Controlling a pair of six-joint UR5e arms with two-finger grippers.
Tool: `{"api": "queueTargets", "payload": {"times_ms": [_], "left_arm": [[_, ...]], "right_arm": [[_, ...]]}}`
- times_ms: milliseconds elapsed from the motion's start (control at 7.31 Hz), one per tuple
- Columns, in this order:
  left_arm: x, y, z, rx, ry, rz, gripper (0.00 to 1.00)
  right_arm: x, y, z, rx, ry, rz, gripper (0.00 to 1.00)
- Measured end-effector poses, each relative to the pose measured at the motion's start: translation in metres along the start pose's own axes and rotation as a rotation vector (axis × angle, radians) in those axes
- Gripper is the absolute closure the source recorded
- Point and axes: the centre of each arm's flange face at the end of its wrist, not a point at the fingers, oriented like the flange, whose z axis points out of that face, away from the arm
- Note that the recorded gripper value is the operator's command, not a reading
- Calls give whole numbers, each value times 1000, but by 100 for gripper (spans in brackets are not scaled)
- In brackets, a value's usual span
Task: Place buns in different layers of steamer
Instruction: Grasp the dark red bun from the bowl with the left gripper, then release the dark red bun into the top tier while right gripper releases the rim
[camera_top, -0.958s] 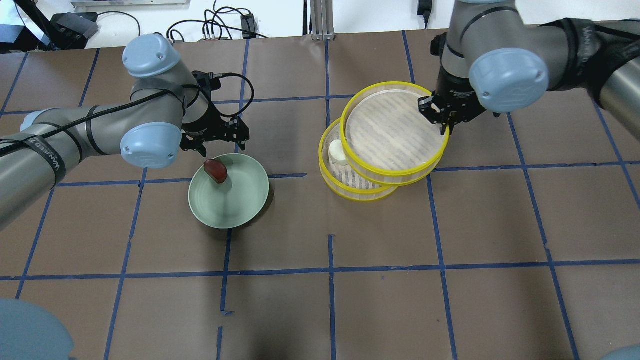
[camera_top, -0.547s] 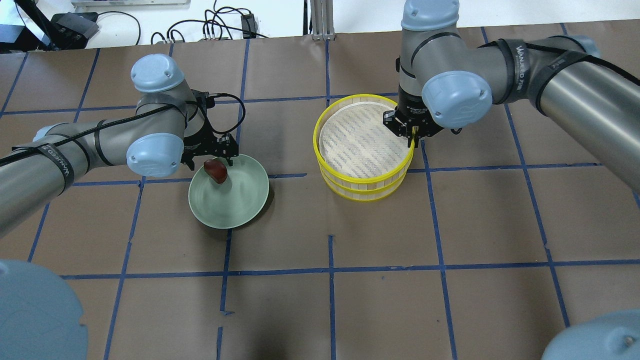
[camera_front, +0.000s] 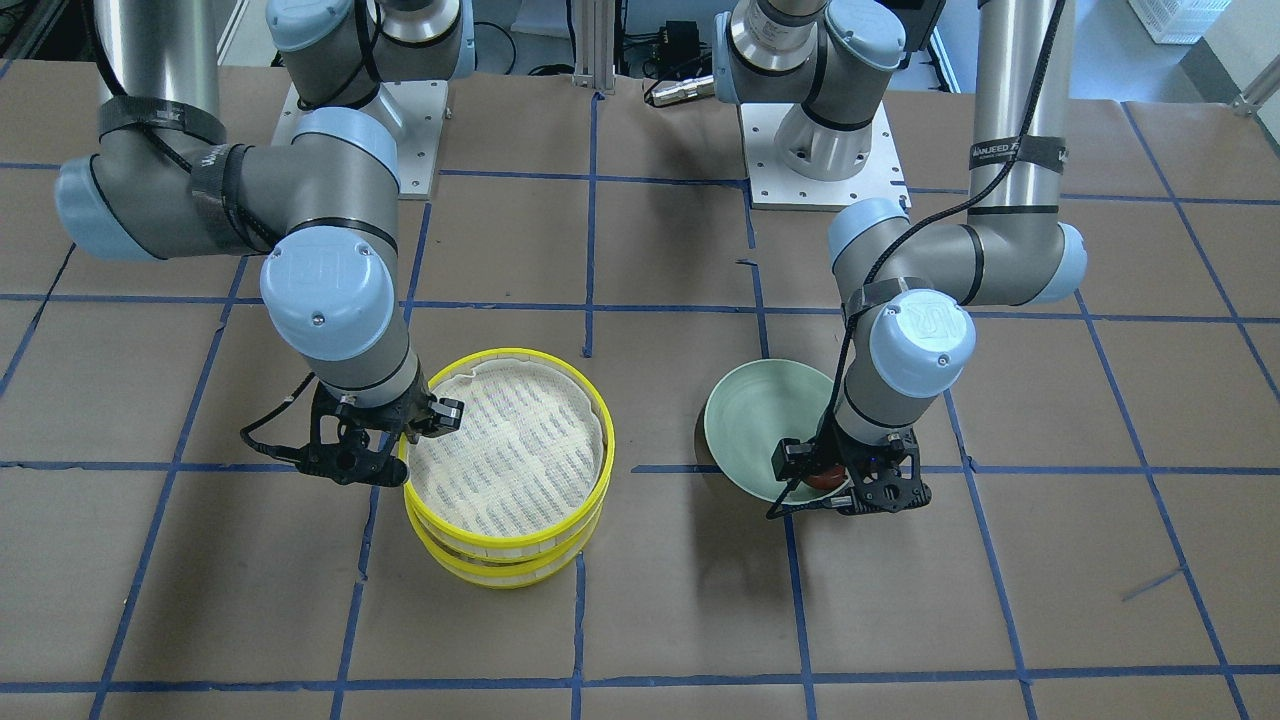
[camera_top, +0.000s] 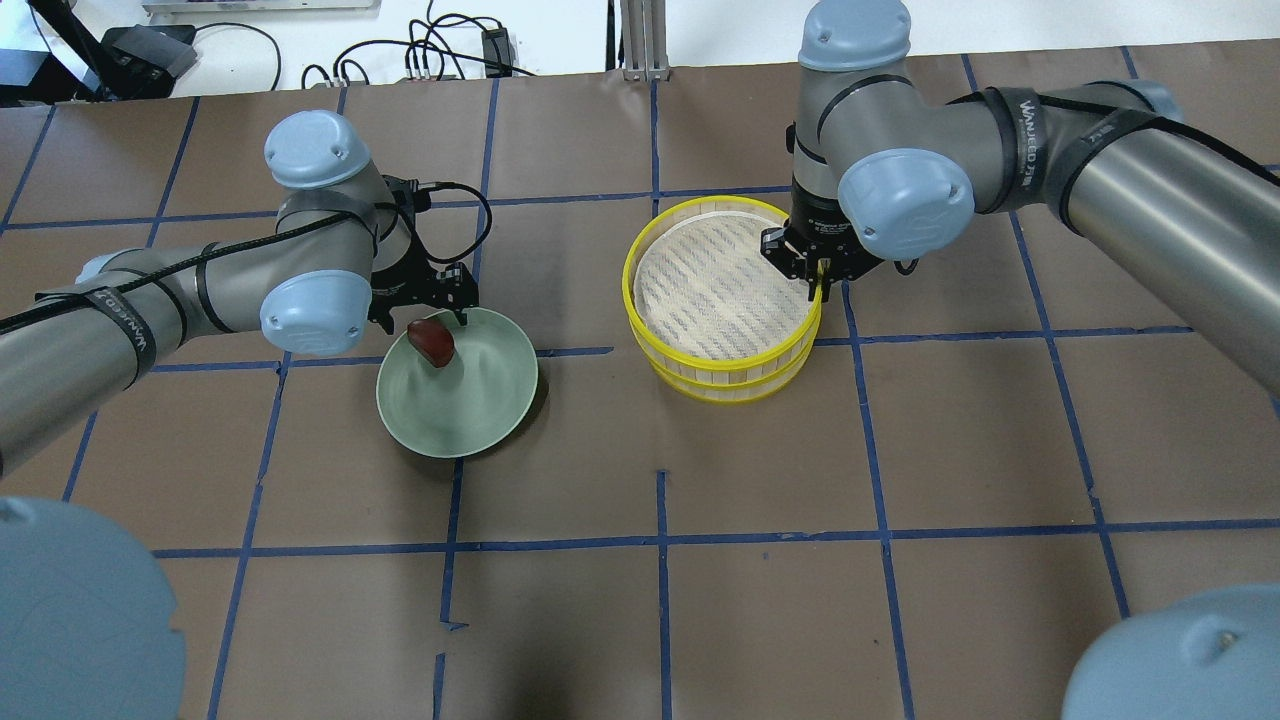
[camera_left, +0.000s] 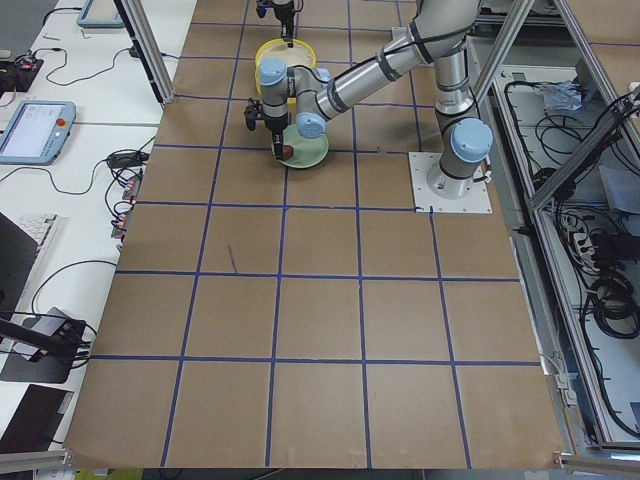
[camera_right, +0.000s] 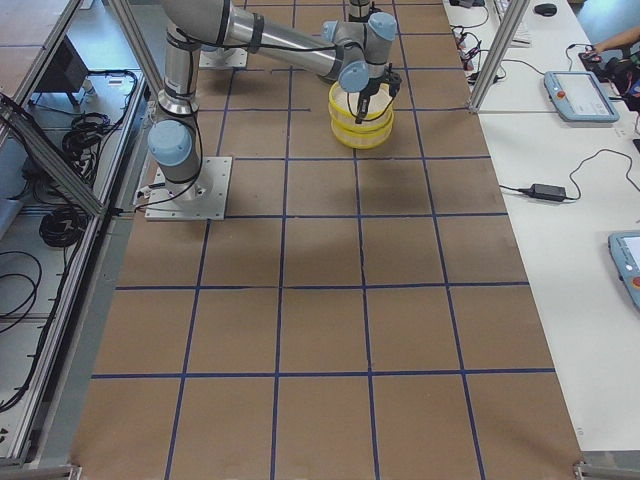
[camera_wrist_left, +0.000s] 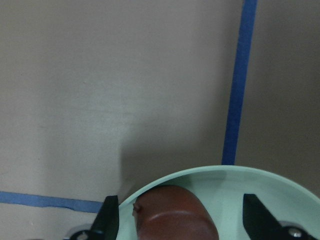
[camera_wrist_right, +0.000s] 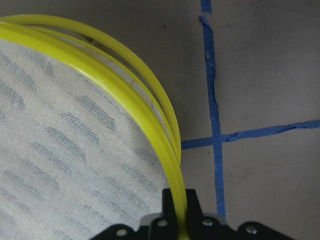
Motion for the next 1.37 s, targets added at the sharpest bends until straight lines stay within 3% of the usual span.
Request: {"api": "queueTargets", "payload": {"times_ms": [411,684,958,1368], "left_arm": [[0,-4,-17,37,2,-1,99],[5,-4,-64,87,5,-8,98],[38,4,-127,78,83,-83,98],[106,21,-166,59,203,-213,98]], "right_arm": [[8,-5,2,2,-3,-6,92],[10,-7,3,5,-6,-9,92],[10,-9,5,10,-8,-8,92],[9,-10,7,8,-11,-6,89]]}}
